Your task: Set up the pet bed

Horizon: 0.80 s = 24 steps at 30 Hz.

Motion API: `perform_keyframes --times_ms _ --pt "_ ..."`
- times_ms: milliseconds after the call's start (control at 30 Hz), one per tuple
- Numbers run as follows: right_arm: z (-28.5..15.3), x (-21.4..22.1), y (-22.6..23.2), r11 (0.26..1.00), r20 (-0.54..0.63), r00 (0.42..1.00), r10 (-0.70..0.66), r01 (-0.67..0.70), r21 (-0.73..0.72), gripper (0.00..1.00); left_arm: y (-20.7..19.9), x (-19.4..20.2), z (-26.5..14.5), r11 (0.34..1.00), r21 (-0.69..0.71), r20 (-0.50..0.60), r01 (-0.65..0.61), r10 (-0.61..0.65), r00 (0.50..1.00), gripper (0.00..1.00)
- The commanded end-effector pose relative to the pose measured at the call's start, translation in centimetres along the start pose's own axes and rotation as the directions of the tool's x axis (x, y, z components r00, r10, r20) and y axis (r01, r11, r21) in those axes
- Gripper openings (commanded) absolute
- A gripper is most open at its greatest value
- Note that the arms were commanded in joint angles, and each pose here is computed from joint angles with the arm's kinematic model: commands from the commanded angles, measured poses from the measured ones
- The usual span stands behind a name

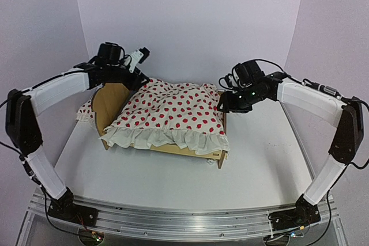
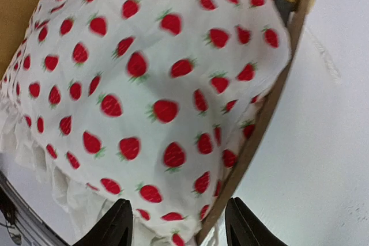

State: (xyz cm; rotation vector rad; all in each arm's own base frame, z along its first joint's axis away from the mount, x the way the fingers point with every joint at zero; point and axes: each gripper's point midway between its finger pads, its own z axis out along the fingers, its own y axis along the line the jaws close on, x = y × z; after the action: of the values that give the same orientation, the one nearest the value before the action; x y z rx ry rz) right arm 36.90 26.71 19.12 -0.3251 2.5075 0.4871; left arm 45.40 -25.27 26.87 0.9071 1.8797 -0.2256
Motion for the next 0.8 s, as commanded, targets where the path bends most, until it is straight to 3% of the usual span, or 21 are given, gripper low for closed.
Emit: perform_keyframes --times_ms 0,233,333,433,467,567,667,767 --pt "0.8 2.5 2.3 0.995 -0.066 0.994 -0.087 0.084 -0.059 0.56 2.6 2.1 3.1 0.994 -0.091 -0.152 -0.053 0.039 0.988 0.63" --pt "2.1 3.6 2.6 0.995 -0.105 0.991 -0.081 0.075 -0.06 0.55 3.9 6.9 9.0 0.988 -0.139 -0.29 -0.075 0.032 0.957 0.6" --pt "3.2 4.4 2.6 0.997 -0.135 0.989 -0.066 0.06 -0.048 0.53 3.9 8.8 9.8 0.986 -0.148 -0.322 -0.07 0.019 0.947 0.48" --pt "4.6 5.3 2.7 0.998 -0.169 0.984 -0.054 0.048 -0.037 0.49 4.2 10.4 9.9 0.987 -0.155 -0.334 -0.05 -0.005 0.943 0.28" --pt "4.9 5.5 2.8 0.998 -0.179 0.983 -0.052 0.047 -0.034 0.46 4.4 10.5 9.8 0.987 -0.157 -0.333 -0.041 -0.014 0.943 0.19" --pt "5.5 5.8 2.8 0.999 -0.191 0.981 -0.04 0.036 -0.023 0.22 5.6 10.2 8.5 0.984 -0.177 -0.322 -0.007 -0.052 0.945 0.01" --pt "5.1 5.9 2.4 0.999 -0.192 0.981 -0.037 0.037 -0.006 0.02 7.7 8.8 6.6 0.974 -0.225 -0.278 0.0 -0.065 0.958 0.0" --pt "3.9 5.7 2.8 0.999 -0.188 0.982 -0.03 0.027 -0.023 0.0 10.0 7.4 4.5 0.958 -0.285 -0.234 -0.005 -0.065 0.97 0.0"
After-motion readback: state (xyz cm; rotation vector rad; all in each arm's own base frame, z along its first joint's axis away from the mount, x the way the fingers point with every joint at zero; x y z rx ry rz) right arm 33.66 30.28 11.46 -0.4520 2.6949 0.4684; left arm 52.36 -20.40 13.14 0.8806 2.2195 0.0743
